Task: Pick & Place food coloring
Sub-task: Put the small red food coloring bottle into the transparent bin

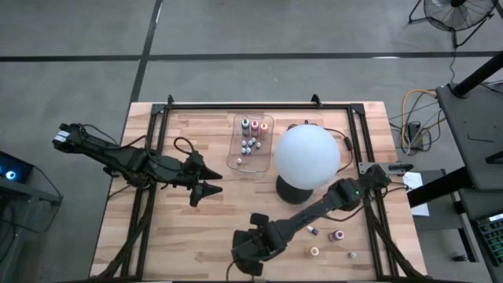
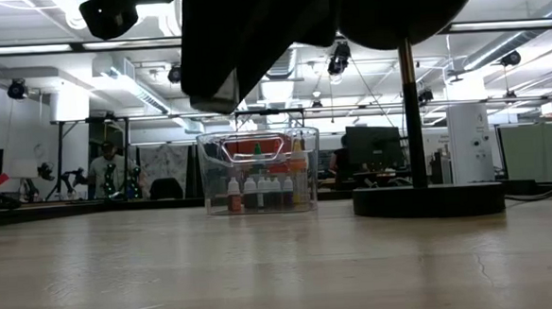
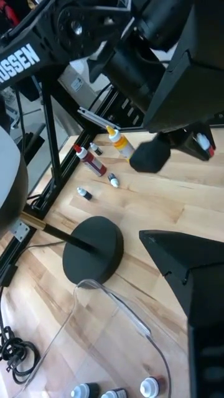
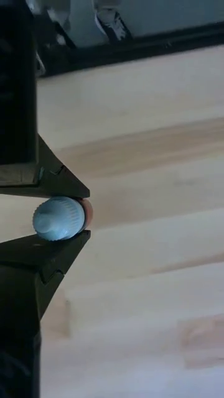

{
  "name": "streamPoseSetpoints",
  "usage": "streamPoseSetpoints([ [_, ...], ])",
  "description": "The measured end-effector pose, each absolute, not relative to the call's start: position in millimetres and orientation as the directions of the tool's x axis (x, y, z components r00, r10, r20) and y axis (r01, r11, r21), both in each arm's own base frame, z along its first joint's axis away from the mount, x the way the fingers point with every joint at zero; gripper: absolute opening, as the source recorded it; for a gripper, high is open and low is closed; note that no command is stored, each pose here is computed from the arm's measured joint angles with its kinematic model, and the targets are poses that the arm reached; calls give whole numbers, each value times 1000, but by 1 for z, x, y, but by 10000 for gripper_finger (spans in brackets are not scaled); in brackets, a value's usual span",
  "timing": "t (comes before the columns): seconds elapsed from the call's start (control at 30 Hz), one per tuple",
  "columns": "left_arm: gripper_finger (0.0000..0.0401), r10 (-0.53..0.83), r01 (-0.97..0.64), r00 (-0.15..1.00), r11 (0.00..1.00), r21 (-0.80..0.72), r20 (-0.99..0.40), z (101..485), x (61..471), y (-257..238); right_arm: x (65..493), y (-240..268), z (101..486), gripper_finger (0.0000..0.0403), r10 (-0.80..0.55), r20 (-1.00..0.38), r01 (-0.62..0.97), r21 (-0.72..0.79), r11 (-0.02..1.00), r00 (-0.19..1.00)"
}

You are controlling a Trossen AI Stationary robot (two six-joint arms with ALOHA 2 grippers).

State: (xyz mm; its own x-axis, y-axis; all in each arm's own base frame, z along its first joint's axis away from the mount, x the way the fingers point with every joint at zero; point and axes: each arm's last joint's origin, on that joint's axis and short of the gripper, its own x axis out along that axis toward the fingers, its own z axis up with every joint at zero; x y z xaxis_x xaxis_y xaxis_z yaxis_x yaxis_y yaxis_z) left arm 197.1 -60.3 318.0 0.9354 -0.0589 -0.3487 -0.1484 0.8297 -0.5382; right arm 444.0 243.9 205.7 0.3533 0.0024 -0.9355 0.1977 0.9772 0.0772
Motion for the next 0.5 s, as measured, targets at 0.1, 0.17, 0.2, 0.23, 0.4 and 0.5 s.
streamPoseSetpoints([
  [0.1,241,-59,-149,935,829,-539,-349,318,197,-60,438,253,206,68,8,-935,201,84,976,353],
  [0.17,241,-58,-149,935,829,-539,-349,318,197,-60,436,258,206,68,10,-935,210,90,974,354],
  [0.2,241,-59,-149,935,829,-539,-349,318,197,-60,435,259,206,68,11,-935,217,93,972,354],
  [0.23,241,-59,-149,936,829,-540,-348,318,197,-60,434,260,206,68,9,-935,218,92,972,355],
  [0.4,241,-59,-151,935,825,-544,-349,318,197,-60,434,259,201,68,-2,-937,227,82,971,349],
  [0.5,241,-59,-151,936,824,-546,-348,318,197,-60,434,259,195,68,-8,-940,231,75,970,340],
])
